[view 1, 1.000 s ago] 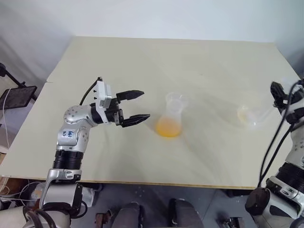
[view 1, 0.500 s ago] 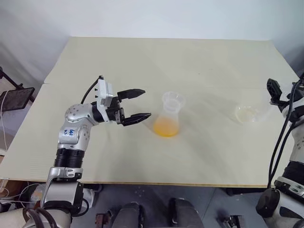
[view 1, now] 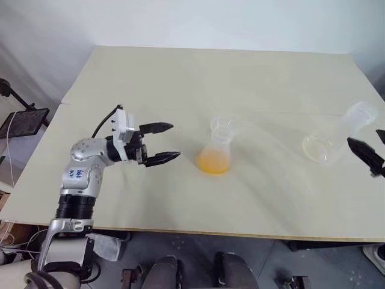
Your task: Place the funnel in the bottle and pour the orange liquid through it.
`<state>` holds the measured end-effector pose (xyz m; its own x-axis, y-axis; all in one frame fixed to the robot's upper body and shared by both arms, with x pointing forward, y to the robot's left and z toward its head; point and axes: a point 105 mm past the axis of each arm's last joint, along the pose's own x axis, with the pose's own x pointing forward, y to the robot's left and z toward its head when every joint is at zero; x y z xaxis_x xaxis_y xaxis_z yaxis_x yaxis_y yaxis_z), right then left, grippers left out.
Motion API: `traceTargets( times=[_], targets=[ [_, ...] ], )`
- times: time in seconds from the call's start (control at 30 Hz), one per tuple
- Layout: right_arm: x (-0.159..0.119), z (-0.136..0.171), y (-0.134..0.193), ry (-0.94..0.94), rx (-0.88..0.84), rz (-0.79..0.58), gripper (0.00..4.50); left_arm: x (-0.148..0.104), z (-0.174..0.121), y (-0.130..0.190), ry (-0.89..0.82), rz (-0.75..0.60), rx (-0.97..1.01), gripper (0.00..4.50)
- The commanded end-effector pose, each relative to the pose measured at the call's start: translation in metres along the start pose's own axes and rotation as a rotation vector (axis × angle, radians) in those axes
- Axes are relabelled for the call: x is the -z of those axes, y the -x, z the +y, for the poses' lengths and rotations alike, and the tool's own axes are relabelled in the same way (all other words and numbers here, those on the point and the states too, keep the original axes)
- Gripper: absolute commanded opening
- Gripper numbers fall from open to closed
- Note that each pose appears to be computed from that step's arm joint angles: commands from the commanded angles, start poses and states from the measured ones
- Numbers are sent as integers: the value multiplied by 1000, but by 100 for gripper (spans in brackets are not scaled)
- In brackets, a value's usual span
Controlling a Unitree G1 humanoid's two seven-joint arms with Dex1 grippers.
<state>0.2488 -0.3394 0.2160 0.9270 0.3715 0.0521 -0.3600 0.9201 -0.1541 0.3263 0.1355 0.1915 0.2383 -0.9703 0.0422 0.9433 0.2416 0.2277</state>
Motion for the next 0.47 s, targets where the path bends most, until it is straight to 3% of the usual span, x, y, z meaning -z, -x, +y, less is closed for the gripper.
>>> traceTargets(
  times=[0.03, 0.2, 0.33, 0.47],
  targets=[
    [-13, 36, 11, 96, -227, 4, 448, -7, -8, 12, -54, 31, 22, 450],
    [8, 102, 10, 143, -523, 53, 448, 4, -18, 33, -34, 111, -36, 450],
    [23, 119, -7, 174, -568, 14, 448, 11, -18, 48, -37, 161, -116, 450],
    [26, 117, -13, 166, -548, -5, 448, 15, -23, 51, -49, 178, -128, 450]
  ],
)
